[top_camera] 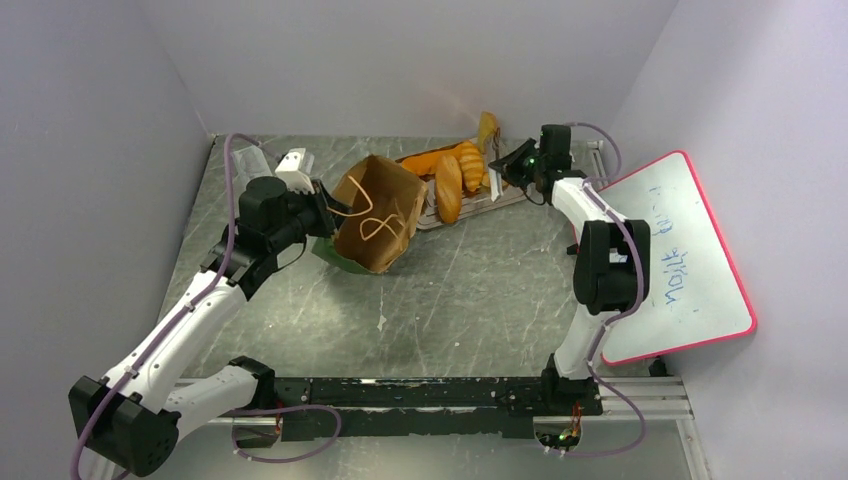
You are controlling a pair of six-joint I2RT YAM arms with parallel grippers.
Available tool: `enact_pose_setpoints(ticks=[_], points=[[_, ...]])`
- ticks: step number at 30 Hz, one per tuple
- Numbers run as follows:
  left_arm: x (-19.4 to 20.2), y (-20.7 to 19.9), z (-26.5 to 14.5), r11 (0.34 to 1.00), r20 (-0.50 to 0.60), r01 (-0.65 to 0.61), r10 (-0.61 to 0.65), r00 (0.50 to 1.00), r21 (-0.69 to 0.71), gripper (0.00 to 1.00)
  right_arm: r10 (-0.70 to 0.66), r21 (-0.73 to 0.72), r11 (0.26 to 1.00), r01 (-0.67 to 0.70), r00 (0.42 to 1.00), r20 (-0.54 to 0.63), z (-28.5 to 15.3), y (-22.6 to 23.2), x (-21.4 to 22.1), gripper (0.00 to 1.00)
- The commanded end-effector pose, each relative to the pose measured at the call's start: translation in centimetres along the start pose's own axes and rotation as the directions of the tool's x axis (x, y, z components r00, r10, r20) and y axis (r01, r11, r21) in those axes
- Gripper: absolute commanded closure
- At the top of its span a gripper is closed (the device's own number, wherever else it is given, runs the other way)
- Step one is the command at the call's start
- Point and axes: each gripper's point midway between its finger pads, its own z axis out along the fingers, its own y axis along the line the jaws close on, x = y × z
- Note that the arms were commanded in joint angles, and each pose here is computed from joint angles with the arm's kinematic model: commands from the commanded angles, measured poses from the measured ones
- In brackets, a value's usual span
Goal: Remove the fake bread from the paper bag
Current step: Place the fake bread in the container.
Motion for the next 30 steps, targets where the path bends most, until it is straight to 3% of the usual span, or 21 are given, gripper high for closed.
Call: enact_pose_setpoints(ticks=[1,21,30], points=[[-1.7,-2.7,-0.4,0.986,0.056,-0.046,0.037,0.998,0.160,0.93,0.063,-0.081,0.995,-0.064,0.998,-0.018,0.7,0.1,0.1,1.00],[2.1,-2.9,0.2,0.956,-0.055,-0.016,0.034,0.998,0.294,0.93,0.274,-0.092,0.952,-0.291,0.948,-0.161,0.1,-3.5,5.0,1.00],[3.1,-2.2,0.1,0.962,-0.066,-0.004,0.023,0.998,0.272,0.93,0.266,-0.064,0.959,-0.278,0.952,-0.149,-0.7,-3.9,4.5,0.80]])
